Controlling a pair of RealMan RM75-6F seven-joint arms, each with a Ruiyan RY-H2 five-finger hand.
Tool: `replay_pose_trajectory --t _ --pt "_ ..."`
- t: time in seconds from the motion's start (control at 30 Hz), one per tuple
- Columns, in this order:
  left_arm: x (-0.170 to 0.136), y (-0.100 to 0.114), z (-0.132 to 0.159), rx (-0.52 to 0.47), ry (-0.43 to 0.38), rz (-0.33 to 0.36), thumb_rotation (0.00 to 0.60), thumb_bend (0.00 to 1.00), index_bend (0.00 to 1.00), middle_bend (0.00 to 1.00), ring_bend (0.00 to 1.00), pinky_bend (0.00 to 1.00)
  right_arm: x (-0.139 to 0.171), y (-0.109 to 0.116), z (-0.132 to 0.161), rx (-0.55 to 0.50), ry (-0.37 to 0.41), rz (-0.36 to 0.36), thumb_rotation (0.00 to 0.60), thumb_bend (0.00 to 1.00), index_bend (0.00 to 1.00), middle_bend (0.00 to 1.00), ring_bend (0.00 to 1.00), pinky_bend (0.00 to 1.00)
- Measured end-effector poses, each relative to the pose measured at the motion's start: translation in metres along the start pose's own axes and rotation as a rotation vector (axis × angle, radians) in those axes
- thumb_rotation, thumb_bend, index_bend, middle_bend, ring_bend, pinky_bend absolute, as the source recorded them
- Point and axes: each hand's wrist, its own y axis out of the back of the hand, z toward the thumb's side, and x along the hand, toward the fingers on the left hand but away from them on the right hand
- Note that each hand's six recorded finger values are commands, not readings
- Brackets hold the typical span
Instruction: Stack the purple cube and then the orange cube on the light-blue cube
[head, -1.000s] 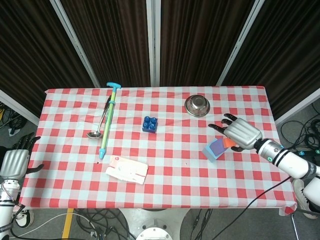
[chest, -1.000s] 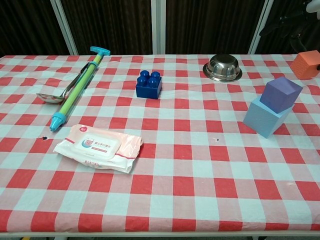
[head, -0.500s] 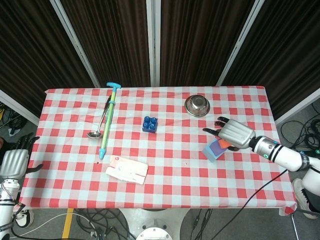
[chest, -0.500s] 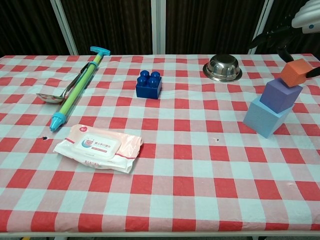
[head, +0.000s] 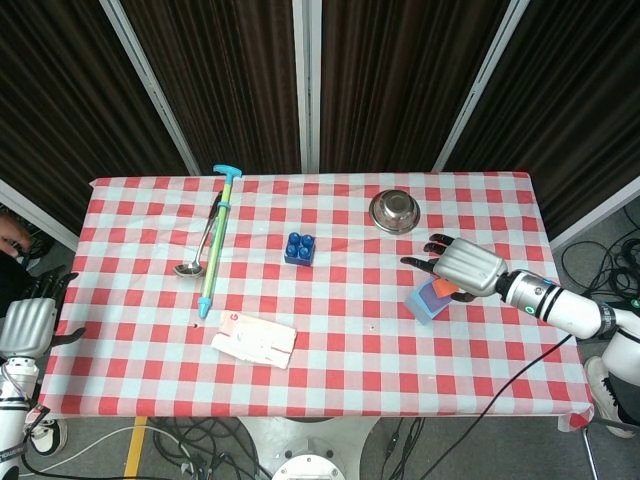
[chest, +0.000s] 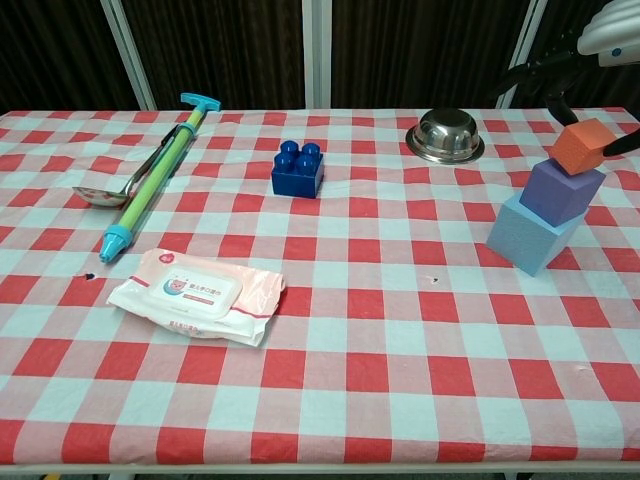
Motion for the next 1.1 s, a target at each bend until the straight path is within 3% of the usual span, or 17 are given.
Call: replay_pose_trajectory --t 0.77,1.1 --pt "0.0012 -0.0037 -0.0021 0.005 0.007 -0.011 0.6 0.09 0.22 0.2 0.12 0.26 -0.0044 -0.0087 -0.0017 -0.015 0.008 0.019 0.6 0.13 0.0 0.48 0.18 0.16" --pt "0.0017 -0.0039 -0.0021 0.002 0.008 -0.012 0.6 0.09 0.22 0.2 0.12 0.26 -0.0062 -0.0062 -0.0031 -0.01 0.003 0.015 0.6 0.03 0.0 0.35 0.16 0.16"
